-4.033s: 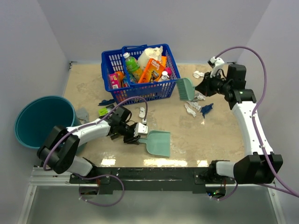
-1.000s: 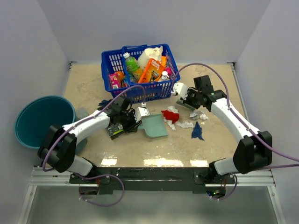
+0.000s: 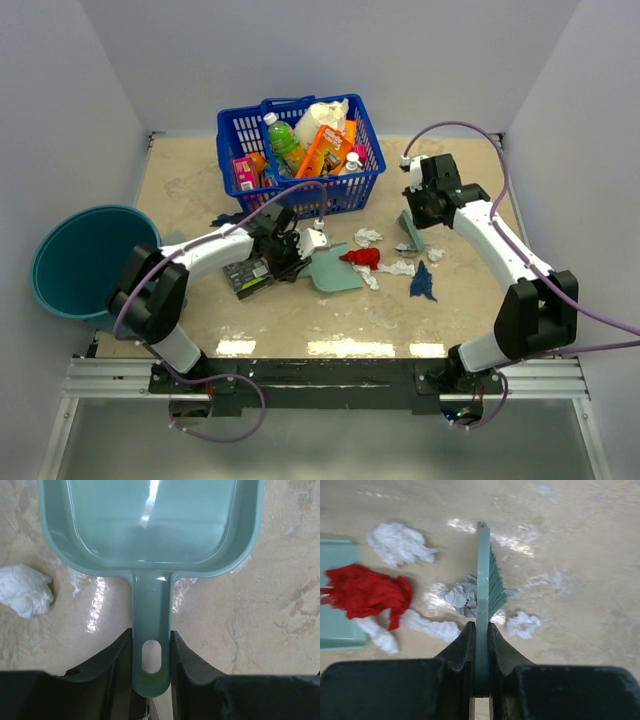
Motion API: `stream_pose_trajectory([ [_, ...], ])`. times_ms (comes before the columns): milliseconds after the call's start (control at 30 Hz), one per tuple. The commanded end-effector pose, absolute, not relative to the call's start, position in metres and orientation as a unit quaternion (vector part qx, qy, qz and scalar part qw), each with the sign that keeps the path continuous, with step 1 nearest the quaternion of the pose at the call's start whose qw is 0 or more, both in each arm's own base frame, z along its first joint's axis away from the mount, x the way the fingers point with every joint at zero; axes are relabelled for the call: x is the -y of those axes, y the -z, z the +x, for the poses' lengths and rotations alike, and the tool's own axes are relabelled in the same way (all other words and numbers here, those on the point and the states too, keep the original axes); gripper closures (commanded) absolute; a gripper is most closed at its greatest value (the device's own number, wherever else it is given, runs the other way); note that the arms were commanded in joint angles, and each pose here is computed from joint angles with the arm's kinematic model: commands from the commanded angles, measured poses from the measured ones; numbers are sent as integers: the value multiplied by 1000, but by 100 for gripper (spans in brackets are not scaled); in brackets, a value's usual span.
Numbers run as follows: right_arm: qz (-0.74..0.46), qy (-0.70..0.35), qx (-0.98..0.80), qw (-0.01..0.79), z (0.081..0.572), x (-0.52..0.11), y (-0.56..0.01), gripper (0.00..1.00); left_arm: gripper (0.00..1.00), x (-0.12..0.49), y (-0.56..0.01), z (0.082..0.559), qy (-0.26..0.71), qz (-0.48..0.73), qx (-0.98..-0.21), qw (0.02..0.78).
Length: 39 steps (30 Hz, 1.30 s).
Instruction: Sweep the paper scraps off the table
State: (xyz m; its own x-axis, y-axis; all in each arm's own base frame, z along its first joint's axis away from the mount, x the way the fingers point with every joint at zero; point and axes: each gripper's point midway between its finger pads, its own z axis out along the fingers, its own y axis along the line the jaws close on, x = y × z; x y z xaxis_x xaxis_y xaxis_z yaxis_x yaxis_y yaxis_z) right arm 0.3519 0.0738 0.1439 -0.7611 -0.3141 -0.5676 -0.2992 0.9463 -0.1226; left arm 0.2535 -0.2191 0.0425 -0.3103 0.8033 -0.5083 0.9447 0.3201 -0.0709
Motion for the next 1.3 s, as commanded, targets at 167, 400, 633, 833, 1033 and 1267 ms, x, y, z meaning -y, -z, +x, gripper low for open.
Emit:
stream_pose_trajectory([
  [167,-111,-270,-911,293,326,-177,-174,100,100,259,-42,277,213,547,-785,200],
  [400,-149,-312,-891,293,308,-187,-208,100,100,272,-48,290,218,532,-789,216],
  [633,-221,-225,-877,361,300,-156,-257,100,100,267,-57,290,207,535,-780,250],
  [833,-196,-101,-900,377,299,-108,-258,100,100,254,-67,275,200,555,-770,242],
  [1033,-159,-32,-926,341,299,-82,-222,100,100,225,-70,263,156,595,-766,188],
  [1267,-161,-33,-937,308,301,-85,-198,100,100,190,-65,254,94,659,-733,141],
])
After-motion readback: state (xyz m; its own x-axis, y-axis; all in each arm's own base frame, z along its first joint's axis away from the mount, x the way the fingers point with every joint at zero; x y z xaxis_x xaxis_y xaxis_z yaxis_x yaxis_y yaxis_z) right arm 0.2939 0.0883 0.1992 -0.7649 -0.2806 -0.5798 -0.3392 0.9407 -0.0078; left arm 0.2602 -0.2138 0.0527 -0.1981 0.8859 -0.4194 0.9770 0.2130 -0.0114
